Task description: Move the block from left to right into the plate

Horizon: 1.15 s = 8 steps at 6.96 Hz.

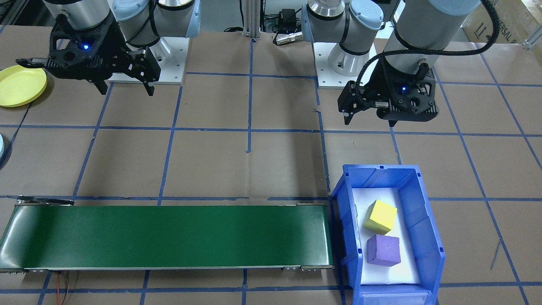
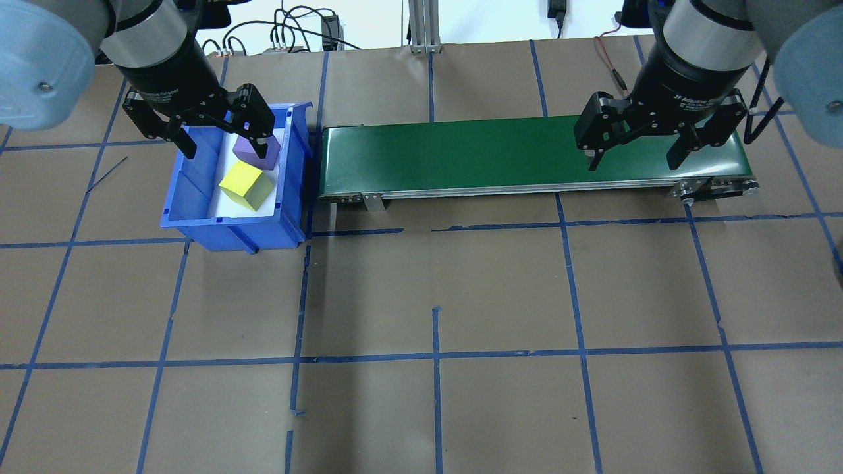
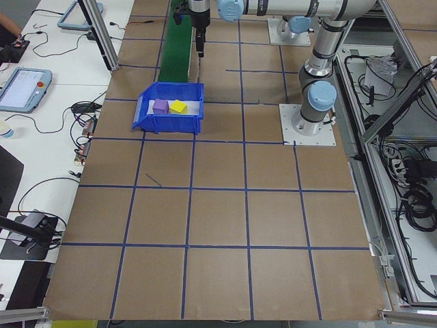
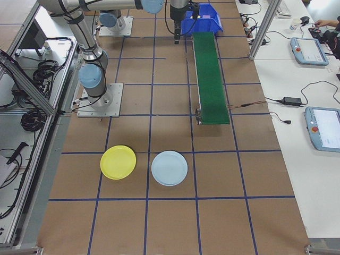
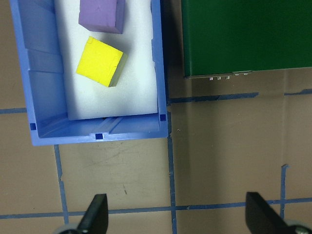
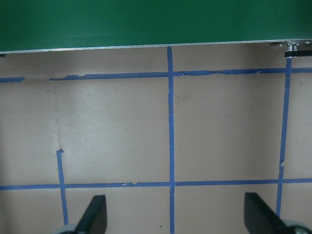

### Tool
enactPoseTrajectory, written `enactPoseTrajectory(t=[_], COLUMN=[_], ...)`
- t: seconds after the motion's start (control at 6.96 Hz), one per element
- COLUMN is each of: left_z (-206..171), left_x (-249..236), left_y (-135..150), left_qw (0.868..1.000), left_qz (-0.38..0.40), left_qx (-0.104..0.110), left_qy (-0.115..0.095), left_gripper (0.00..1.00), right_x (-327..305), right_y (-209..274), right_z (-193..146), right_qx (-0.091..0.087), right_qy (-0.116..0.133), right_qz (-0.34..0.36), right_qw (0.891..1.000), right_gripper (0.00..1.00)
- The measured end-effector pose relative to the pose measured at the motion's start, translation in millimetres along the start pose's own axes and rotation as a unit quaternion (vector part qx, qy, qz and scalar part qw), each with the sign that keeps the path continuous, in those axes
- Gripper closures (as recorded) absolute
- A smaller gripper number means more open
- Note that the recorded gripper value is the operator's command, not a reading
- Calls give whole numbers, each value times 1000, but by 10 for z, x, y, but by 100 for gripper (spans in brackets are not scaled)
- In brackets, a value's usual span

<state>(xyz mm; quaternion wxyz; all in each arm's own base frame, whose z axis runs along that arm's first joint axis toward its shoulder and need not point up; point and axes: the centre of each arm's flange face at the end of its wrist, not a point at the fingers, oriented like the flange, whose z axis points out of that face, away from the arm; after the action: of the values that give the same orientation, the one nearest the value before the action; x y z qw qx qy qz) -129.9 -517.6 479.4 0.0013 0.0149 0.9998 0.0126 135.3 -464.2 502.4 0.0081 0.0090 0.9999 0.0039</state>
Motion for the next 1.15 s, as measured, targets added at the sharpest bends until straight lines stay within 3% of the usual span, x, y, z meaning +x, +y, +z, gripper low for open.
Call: enactPoseTrajectory(t=[0.29, 0.72, 1.15], left_z=[25, 13, 526], left_x=[-13, -273, -764], left_y=[-10, -168, -723], left_qw=[1000, 1000, 999], left_qz=[-4, 1, -6], left_qx=[1, 20, 50], left_qy=[0, 0, 1], left_gripper=[0, 0, 0], right_x=[-5, -10, -6], right_y=[1, 6, 4], right_z=[0, -4, -13], right_qx=[0, 0, 1], right_qy=[0, -1, -1], right_qz=[0, 0, 0], right_qw=[1000, 1000, 1000], right_gripper=[0, 0, 0])
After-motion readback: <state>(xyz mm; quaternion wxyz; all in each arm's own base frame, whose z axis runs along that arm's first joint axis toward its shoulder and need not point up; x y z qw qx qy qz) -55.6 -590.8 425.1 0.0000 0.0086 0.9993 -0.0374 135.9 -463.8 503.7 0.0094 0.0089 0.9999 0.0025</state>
